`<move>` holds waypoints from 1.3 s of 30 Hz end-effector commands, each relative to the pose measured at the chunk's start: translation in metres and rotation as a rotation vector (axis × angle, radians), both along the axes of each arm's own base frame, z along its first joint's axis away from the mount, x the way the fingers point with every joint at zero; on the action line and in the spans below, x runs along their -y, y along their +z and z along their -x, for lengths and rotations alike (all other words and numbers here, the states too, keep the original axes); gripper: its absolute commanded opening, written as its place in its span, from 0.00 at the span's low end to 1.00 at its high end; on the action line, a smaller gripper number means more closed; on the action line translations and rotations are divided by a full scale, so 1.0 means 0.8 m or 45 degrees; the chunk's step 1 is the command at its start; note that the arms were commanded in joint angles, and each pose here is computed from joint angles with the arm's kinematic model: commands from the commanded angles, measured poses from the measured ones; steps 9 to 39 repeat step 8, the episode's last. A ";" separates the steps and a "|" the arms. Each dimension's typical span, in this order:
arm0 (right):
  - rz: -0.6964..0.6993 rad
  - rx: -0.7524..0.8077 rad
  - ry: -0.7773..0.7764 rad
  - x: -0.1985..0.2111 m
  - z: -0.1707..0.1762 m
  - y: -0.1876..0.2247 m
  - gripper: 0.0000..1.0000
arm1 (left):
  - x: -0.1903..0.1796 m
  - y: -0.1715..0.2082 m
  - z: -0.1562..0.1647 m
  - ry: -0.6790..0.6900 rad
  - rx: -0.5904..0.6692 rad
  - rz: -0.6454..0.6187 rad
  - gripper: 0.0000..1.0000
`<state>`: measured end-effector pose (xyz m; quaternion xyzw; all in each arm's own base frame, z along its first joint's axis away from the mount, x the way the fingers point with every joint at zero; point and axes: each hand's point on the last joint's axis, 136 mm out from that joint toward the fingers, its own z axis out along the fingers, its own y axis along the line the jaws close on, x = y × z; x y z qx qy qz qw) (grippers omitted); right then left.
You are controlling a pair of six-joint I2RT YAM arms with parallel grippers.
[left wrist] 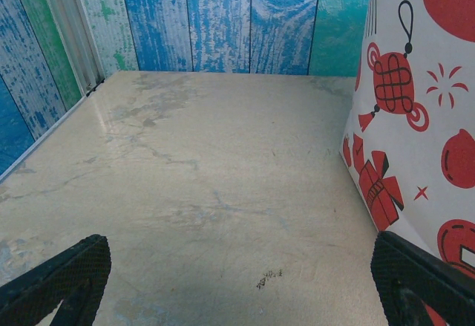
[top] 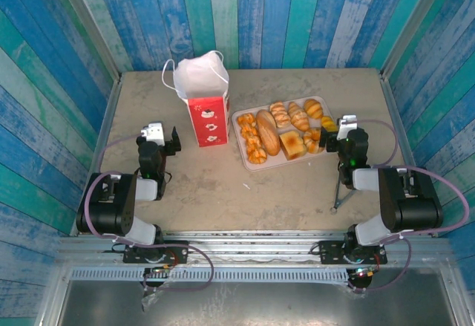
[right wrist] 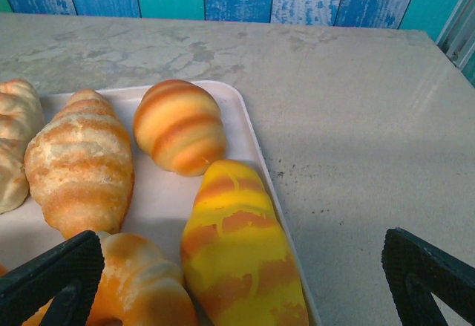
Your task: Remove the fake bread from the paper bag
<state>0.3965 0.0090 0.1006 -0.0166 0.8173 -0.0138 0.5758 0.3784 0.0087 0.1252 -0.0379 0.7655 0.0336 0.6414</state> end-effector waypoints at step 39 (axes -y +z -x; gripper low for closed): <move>0.019 -0.004 0.000 0.000 0.000 -0.001 1.00 | -0.004 0.003 -0.006 0.018 0.018 -0.003 0.94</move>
